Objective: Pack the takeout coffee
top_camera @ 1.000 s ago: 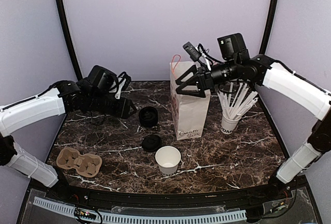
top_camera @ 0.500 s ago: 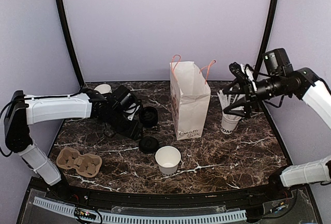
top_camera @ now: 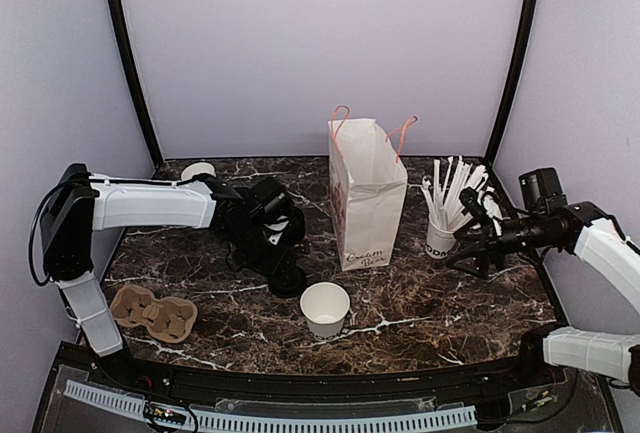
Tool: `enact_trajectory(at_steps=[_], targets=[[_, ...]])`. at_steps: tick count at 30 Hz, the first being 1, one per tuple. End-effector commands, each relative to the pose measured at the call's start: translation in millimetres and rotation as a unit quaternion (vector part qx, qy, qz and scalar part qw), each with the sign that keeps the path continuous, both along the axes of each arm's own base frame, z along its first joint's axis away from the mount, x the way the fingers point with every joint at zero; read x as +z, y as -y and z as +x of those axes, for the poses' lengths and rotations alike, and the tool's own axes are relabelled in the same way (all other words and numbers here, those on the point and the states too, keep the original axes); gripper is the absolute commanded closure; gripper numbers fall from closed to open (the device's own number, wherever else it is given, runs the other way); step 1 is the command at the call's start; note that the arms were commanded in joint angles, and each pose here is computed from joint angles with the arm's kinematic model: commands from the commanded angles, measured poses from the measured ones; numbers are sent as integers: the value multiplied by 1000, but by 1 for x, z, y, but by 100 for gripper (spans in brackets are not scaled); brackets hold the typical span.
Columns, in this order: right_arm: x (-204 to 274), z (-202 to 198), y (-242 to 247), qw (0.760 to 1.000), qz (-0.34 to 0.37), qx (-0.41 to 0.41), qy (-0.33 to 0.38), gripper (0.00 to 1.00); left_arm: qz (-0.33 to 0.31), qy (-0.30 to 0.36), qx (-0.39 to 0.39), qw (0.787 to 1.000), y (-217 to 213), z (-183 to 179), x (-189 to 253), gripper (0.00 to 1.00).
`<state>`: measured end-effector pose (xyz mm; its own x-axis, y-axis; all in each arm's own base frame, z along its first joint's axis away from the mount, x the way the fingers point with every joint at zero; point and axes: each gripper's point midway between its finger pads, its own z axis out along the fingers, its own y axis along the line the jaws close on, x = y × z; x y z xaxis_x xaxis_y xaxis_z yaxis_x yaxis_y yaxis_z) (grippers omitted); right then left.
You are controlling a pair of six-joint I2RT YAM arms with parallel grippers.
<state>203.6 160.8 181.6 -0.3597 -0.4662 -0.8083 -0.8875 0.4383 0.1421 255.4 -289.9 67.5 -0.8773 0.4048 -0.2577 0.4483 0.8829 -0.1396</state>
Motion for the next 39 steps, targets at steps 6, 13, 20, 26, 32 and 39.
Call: enact_trajectory(at_steps=[6, 13, 20, 26, 32, 39], targets=[[13, 12, -5, 999, 26, 3, 37, 9, 36, 13, -39, 999, 15, 1, -7, 13], [27, 4, -9, 998, 39, 22, 41, 9, 62, 38, -60, 996, 12, 10, -5, 13], [85, -5, -11, 995, 57, 42, 70, 9, 75, 29, -86, 993, 14, 10, -11, 14], [126, 9, 4, 993, 52, -12, 109, 11, 89, 20, -107, 990, 13, 10, -17, 14], [118, 53, 39, 981, 33, -150, 119, 13, 102, 12, -129, 986, 15, 11, -27, 16], [114, 54, 43, 980, 42, -157, 113, 13, 103, 12, -137, 985, 17, 13, -29, 23]])
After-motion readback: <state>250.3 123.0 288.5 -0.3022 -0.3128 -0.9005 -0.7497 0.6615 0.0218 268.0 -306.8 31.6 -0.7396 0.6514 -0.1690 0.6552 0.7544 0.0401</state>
